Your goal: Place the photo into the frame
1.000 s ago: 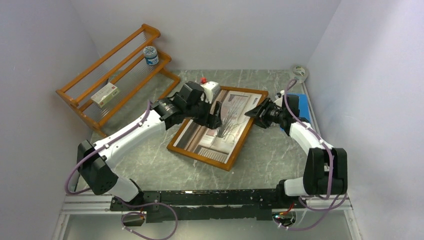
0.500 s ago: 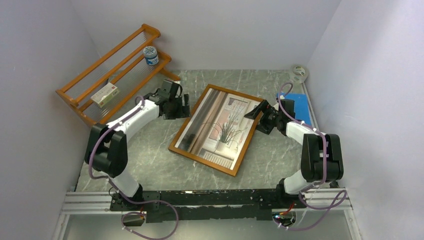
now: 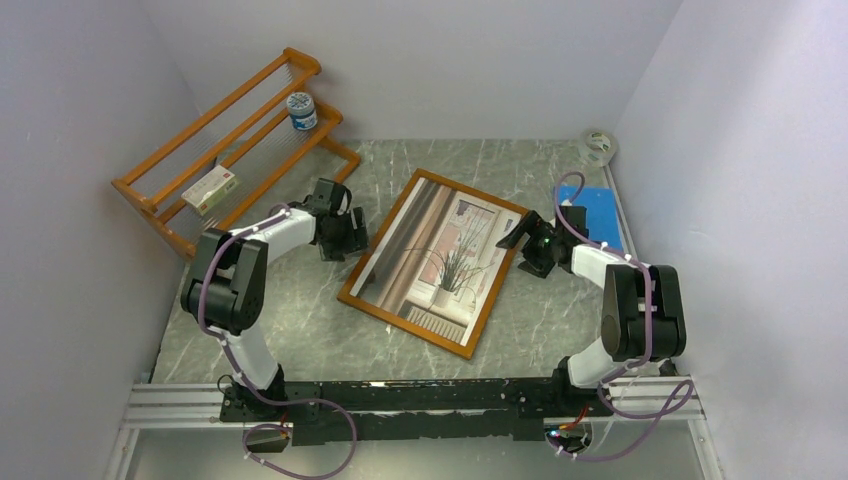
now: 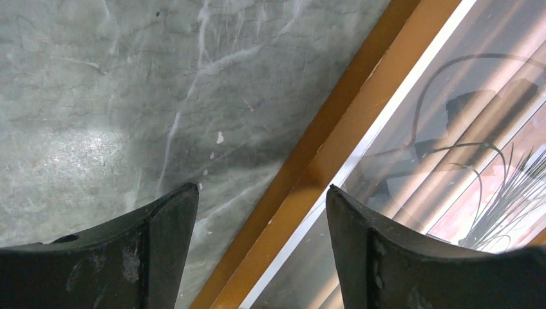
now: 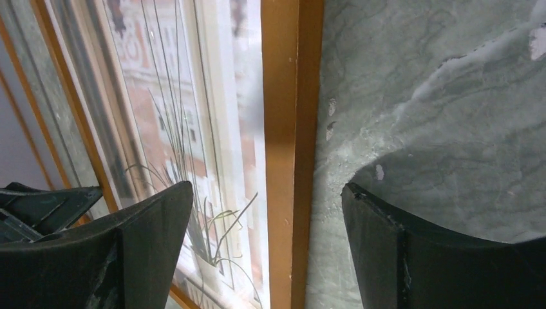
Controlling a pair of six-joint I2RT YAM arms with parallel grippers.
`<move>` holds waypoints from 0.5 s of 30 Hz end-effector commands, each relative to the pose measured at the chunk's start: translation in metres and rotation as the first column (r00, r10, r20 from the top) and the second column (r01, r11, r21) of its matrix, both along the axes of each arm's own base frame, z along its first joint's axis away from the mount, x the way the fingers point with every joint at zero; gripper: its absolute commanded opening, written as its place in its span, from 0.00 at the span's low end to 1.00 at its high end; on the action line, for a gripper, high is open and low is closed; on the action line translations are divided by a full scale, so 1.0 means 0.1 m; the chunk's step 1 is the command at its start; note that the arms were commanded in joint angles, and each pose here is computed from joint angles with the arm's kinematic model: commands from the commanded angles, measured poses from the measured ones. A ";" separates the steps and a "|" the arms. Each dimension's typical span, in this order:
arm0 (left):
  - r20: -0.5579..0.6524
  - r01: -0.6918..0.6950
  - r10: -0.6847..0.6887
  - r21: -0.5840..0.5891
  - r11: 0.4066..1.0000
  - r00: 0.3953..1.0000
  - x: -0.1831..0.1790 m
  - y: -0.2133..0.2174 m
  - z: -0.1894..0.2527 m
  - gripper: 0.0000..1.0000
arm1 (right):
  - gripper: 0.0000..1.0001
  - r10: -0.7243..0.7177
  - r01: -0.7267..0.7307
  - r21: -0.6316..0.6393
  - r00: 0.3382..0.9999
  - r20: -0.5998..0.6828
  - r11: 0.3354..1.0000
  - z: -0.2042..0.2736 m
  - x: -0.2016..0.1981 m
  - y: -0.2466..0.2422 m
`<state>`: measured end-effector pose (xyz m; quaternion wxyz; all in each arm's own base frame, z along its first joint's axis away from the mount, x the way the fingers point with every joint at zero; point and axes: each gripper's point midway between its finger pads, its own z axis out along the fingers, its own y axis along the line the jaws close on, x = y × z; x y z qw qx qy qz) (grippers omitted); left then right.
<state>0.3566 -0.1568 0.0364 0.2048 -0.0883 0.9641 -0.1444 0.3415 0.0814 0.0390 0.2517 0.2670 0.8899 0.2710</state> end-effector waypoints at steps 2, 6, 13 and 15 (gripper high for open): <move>0.043 0.024 -0.019 -0.123 0.992 0.999 0.05 -0.17 0.04 0.74 | 0.81 0.009 -0.009 0.029 1.000 -0.009 1.000 -0.10 -0.02 0.04; 0.048 0.064 -0.055 -0.211 0.975 0.997 -0.06 -0.31 0.05 0.62 | 0.73 0.015 -0.018 0.087 0.999 0.031 0.996 -0.07 0.17 0.16; 0.001 0.079 -0.083 -0.299 0.951 0.997 -0.39 -0.38 -0.03 0.44 | 0.63 0.069 -0.078 0.075 0.990 0.127 0.994 0.15 0.62 0.44; -0.011 0.078 -0.085 -0.295 0.952 0.996 -0.44 -0.36 -0.02 0.43 | 0.62 0.078 -0.091 0.078 0.985 0.157 0.993 0.21 0.73 0.49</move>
